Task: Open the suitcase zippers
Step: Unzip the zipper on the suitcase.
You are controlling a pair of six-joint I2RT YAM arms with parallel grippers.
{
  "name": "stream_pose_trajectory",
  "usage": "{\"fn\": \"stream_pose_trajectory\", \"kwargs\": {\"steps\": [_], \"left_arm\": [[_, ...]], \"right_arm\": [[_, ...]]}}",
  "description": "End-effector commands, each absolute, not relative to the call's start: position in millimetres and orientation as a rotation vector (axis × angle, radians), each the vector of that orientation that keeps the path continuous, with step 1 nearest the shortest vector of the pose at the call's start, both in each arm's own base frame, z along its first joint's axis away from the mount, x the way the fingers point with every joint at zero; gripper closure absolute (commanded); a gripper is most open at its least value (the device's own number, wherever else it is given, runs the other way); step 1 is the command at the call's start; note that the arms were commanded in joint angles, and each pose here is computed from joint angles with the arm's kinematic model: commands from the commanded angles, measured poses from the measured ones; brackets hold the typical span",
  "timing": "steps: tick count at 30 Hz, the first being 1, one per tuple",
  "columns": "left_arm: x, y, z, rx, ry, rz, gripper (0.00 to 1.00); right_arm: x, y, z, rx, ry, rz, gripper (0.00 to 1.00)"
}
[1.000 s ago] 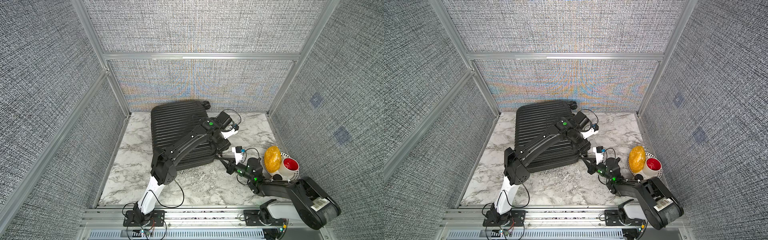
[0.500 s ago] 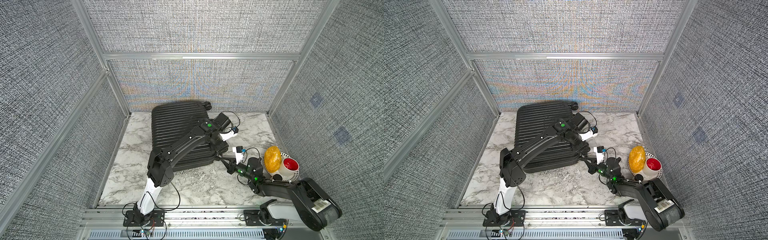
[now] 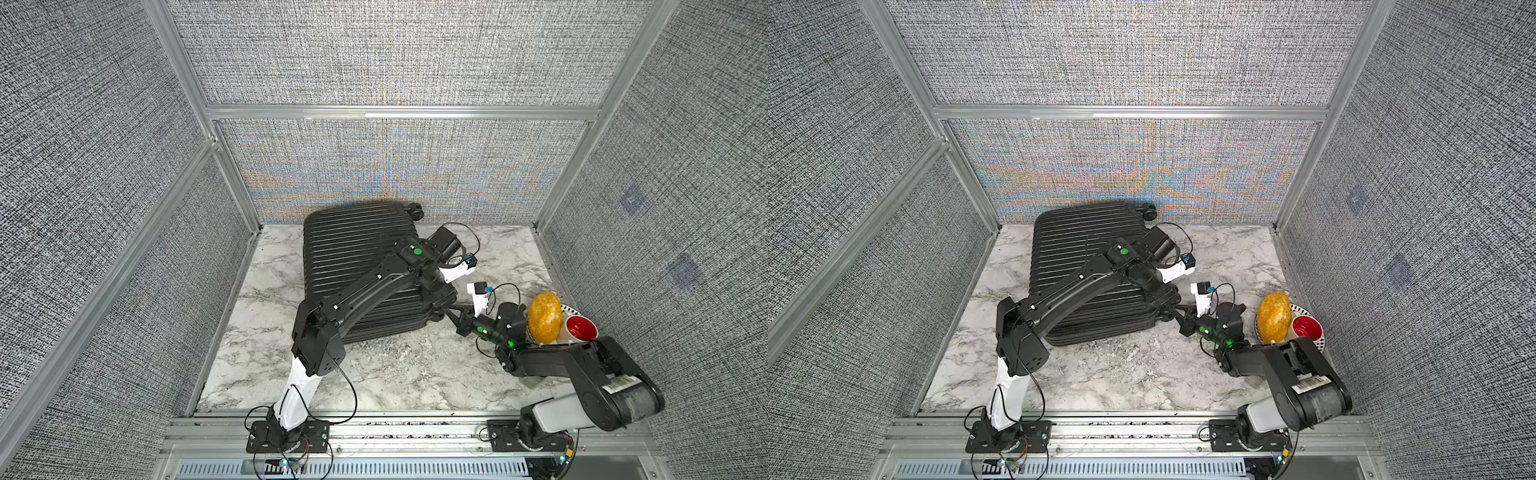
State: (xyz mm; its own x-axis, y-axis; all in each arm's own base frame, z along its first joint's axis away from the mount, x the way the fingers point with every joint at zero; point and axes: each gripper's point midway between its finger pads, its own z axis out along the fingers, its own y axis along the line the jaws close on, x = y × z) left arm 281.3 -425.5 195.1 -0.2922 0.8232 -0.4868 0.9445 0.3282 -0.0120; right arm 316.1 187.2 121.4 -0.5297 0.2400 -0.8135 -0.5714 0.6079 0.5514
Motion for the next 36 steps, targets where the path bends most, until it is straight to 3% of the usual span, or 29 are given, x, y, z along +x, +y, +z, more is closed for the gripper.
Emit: {"fn": "stream_pose_trajectory", "kwargs": {"steps": [1, 23, 36], "left_arm": [[241.7, -400.9, 177.9, 1.657, 2.390, -0.470, 0.43], [235.2, -405.0, 177.6, 1.676, 2.386, -0.497, 0.43], [238.6, -410.0, 203.4, 1.621, 2.330, -0.520, 0.42]], "right_arm": [[346.5, 167.1, 112.1, -0.142, 1.883, 0.927, 1.00], [413.5, 186.4, 103.6, -0.164, 1.871, 1.048, 1.00], [412.5, 189.6, 105.1, -0.186, 1.870, 1.062, 1.00]]}}
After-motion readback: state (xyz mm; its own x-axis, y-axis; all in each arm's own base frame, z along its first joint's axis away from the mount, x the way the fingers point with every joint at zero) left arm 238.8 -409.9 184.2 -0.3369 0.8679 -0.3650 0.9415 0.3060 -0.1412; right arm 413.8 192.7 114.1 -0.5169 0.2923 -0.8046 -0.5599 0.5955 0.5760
